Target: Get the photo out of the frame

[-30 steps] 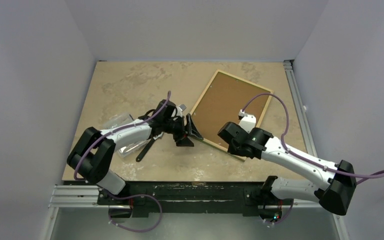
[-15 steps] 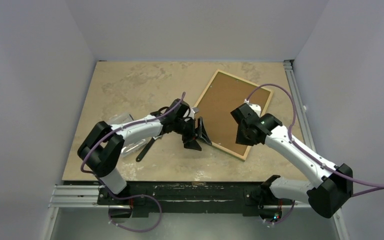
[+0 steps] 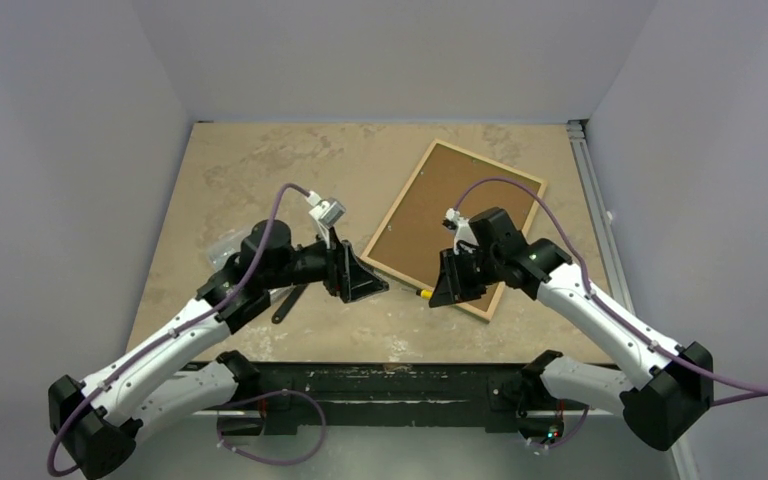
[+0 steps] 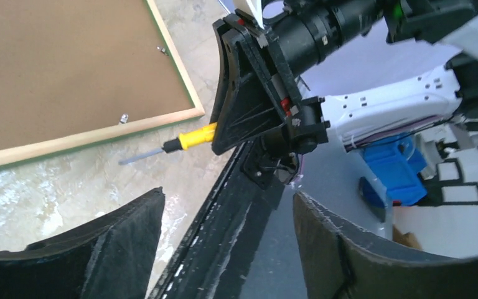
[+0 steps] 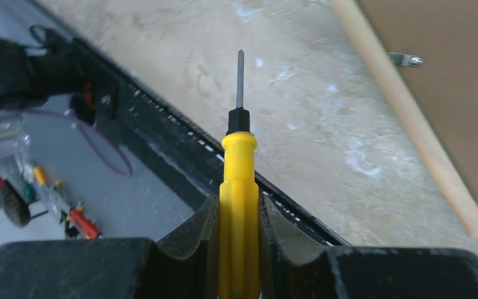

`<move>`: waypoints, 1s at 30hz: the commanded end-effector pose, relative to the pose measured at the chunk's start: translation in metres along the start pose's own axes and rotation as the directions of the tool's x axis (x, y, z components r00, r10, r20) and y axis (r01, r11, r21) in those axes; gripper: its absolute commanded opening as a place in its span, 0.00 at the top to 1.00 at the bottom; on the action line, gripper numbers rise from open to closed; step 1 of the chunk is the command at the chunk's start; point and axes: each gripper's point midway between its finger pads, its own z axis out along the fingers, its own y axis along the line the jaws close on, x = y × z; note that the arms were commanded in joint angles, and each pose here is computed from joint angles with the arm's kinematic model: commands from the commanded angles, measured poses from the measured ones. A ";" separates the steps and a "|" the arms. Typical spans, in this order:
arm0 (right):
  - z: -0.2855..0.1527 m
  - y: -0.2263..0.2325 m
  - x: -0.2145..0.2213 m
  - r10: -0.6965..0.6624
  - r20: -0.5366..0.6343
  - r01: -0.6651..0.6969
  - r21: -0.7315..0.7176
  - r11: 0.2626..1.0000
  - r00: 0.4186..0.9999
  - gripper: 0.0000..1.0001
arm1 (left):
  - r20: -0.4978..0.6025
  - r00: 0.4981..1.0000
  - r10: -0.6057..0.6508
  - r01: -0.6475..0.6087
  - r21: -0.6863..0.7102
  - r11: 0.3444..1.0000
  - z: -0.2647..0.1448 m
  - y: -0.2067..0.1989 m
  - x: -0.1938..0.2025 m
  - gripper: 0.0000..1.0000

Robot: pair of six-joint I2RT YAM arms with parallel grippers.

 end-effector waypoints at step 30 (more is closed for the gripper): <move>-0.036 0.140 0.017 -0.297 0.136 0.314 -0.628 0.712 0.945 1.00 | -0.098 0.506 0.857 -0.801 0.317 0.509 0.016 -0.028 0.085 0.83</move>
